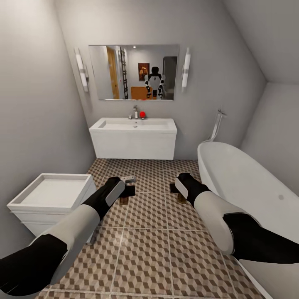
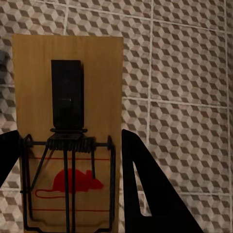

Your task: Take the four mousetraps from the cabinet in the bathroom and place them on the bathroom floor. Make sure all four end up on the same floor surface, and ensure that at least two of them are either under or directly next to the same bathroom sink.

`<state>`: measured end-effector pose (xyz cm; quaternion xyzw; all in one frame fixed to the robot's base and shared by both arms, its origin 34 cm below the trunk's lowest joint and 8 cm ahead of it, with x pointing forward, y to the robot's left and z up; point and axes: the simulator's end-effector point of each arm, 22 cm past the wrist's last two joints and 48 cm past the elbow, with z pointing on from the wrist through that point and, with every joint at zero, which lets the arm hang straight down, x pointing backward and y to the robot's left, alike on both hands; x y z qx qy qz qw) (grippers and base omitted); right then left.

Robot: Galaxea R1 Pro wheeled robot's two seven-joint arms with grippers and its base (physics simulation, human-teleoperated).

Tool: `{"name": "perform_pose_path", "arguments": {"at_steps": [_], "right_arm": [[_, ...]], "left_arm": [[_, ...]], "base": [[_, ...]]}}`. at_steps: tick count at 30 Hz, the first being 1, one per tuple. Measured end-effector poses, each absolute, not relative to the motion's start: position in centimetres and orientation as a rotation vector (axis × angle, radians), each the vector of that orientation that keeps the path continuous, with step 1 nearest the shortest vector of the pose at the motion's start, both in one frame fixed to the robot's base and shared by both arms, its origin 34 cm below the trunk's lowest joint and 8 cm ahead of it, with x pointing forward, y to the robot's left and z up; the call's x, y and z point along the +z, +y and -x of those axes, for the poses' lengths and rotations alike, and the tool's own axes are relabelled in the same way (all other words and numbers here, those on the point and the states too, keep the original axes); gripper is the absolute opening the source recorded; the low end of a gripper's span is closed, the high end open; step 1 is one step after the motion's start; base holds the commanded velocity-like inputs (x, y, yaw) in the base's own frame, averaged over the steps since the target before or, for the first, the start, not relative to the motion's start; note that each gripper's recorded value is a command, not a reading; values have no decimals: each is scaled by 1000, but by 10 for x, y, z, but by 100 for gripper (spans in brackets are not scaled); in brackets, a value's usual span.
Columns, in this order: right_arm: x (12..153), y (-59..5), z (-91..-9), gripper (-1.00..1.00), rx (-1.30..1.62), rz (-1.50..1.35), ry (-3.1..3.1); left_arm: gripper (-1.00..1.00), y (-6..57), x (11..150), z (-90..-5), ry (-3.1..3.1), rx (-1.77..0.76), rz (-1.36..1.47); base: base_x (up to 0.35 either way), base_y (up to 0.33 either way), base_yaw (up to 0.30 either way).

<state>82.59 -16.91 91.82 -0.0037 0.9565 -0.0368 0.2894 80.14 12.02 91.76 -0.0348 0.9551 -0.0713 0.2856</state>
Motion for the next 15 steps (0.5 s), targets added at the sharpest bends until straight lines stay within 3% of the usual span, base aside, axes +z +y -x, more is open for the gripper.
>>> {"name": "perform_pose_path", "arguments": {"at_steps": [15], "right_arm": [[902, -154, -828, -100, -11, 42, 2565]], "left_arm": [[-100, 115, 922, -817, 2493, -179, 22]], "base": [[0, 0, 0]]}}
